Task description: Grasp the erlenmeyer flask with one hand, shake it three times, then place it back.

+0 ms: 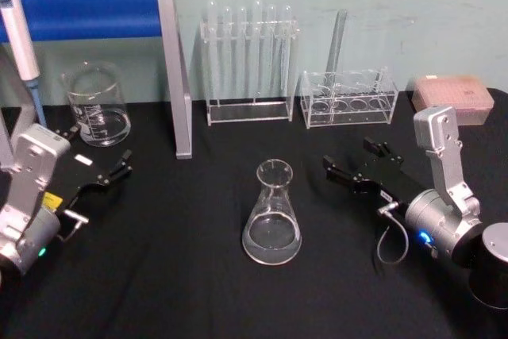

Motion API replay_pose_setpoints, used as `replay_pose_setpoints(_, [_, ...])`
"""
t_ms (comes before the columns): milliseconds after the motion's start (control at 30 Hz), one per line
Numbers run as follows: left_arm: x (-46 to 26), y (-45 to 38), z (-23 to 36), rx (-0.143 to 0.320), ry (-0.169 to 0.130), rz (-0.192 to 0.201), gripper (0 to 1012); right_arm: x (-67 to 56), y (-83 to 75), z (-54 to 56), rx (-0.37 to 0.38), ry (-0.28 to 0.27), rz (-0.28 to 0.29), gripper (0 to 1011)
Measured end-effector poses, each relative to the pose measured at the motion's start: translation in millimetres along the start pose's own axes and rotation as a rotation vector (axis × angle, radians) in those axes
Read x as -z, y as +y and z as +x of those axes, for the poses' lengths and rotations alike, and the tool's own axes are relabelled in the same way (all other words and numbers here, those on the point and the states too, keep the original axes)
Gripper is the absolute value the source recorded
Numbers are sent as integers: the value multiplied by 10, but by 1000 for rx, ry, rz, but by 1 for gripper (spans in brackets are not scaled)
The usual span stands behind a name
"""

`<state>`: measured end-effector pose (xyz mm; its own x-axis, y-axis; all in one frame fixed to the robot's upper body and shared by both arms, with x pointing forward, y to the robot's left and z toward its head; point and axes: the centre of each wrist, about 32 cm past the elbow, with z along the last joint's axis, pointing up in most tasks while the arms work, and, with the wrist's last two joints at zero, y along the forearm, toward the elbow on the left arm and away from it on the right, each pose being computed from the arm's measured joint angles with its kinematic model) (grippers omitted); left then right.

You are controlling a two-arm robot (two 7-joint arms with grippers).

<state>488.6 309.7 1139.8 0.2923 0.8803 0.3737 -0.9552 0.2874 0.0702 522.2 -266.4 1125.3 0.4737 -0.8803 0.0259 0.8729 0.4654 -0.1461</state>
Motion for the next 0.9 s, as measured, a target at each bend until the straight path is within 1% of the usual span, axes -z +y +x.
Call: replay_pose_setpoints(900, [0, 0, 0, 0, 0, 0, 1001, 0, 0, 0, 0, 0, 0, 1000])
